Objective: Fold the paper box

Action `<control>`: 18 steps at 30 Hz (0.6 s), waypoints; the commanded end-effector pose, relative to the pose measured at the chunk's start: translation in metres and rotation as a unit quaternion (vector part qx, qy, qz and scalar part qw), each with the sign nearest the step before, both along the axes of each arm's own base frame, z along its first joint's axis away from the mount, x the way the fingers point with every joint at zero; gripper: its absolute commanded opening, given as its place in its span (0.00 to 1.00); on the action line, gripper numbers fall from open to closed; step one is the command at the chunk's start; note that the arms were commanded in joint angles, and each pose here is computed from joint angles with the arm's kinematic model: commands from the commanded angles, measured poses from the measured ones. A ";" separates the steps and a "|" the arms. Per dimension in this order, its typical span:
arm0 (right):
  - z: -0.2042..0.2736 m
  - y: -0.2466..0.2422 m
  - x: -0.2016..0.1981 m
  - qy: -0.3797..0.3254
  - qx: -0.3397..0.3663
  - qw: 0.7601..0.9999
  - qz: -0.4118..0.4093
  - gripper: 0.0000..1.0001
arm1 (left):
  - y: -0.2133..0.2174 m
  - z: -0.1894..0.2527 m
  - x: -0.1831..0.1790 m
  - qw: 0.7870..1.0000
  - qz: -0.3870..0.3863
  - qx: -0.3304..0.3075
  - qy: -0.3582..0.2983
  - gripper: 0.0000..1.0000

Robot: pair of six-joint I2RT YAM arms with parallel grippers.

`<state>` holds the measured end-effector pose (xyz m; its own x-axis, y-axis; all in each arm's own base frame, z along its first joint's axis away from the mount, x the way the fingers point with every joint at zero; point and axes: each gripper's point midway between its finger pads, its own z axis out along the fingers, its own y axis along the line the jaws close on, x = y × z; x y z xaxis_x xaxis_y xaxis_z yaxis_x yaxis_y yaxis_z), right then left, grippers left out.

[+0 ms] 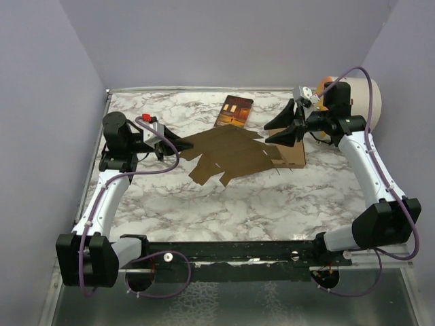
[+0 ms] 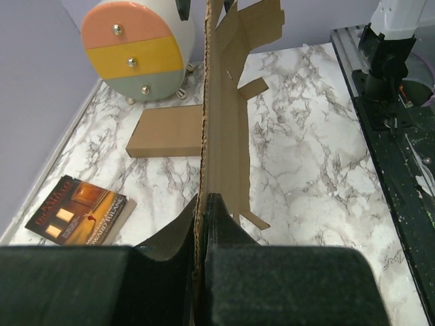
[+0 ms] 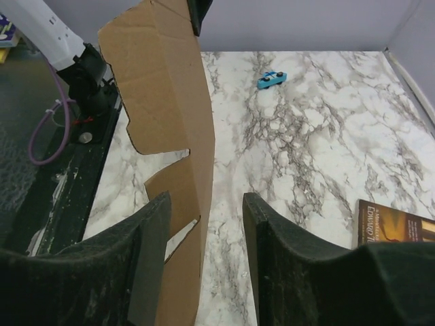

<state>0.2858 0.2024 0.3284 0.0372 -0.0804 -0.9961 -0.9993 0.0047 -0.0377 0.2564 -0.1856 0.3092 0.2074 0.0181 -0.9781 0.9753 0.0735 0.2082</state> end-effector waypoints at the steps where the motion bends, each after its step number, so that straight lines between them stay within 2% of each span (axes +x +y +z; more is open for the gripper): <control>1: -0.007 0.009 0.003 0.004 0.001 1.000 0.017 0.45 | -0.001 0.001 -0.001 1.000 0.002 0.001 -0.026 0.00; 18: -0.033 0.028 -0.004 0.009 -0.023 0.999 0.036 0.42 | -0.002 -0.003 -0.001 1.000 0.005 0.002 -0.025 0.00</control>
